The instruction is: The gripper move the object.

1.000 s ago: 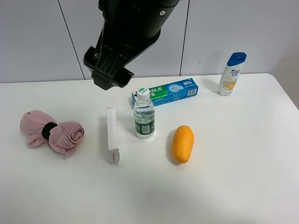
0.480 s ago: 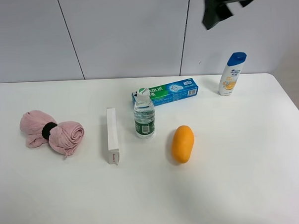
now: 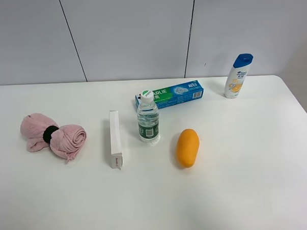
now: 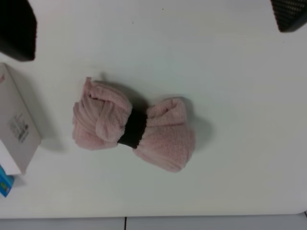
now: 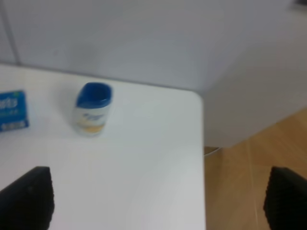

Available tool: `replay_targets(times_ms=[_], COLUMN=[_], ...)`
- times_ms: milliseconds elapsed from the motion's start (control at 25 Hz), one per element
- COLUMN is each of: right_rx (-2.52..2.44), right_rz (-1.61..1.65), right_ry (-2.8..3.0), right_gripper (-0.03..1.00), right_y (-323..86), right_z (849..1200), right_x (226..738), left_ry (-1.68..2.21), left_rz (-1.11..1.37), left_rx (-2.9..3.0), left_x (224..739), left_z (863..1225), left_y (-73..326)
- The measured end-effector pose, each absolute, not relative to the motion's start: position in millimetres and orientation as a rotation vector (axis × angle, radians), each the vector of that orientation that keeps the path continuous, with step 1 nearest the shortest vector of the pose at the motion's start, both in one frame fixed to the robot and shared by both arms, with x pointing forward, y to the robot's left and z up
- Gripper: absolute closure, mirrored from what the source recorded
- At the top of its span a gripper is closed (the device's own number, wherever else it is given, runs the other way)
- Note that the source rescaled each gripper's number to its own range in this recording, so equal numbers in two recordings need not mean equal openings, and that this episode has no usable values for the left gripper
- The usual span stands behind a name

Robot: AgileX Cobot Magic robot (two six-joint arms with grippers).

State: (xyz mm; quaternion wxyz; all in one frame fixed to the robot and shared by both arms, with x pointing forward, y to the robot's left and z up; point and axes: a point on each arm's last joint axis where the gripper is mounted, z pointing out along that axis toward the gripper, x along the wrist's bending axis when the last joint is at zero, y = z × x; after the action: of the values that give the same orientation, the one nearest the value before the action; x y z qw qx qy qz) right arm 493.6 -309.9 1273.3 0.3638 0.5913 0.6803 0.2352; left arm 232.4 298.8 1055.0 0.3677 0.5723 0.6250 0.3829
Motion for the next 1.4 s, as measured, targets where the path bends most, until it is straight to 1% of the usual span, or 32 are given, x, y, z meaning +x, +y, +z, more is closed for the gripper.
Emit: replay_targets(times_ms=[80, 240, 320, 440, 600, 720, 920, 1160, 1400], right_rx=[1.513, 1.458, 1.442, 1.431, 1.452, 1.474, 1.484, 1.511, 1.488], right_rz=[0.611, 0.648, 0.648, 0.636, 0.621, 0.649, 0.694, 0.793, 0.916], right_ry=[1.667, 1.564, 1.536, 1.516, 1.517, 1.483, 1.430, 1.385, 1.380], right_gripper=[0.19, 0.19, 0.19, 0.19, 0.19, 0.19, 0.19, 0.19, 0.19], right_y=[-317.6, -319.5, -319.8, -320.0, -319.2, -317.8, -316.1, -311.7, -305.1], right_z=[1288.3, 1309.8, 1310.6, 1298.2, 1261.4, 1227.7, 1168.9, 1117.5, 1091.5], right_x=[469.7, 421.2, 396.0, 355.1, 308.5, 268.3, 219.9, 195.8, 210.5], left_ry=[1.605, 1.605, 1.605, 1.605, 1.605, 1.605, 1.605, 1.605, 1.605], left_rz=[0.984, 0.984, 0.984, 0.984, 0.984, 0.984, 0.984, 0.984, 0.984], left_rx=[1.470, 1.470, 1.470, 1.470, 1.470, 1.470, 1.470, 1.470, 1.470], left_x=[232.4, 232.4, 232.4, 232.4, 232.4, 232.4, 232.4, 232.4, 232.4], left_z=[1055.0, 1055.0, 1055.0, 1055.0, 1055.0, 1055.0, 1055.0, 1055.0, 1055.0], left_y=[298.8, 298.8, 298.8, 298.8, 298.8, 298.8, 298.8, 298.8, 298.8])
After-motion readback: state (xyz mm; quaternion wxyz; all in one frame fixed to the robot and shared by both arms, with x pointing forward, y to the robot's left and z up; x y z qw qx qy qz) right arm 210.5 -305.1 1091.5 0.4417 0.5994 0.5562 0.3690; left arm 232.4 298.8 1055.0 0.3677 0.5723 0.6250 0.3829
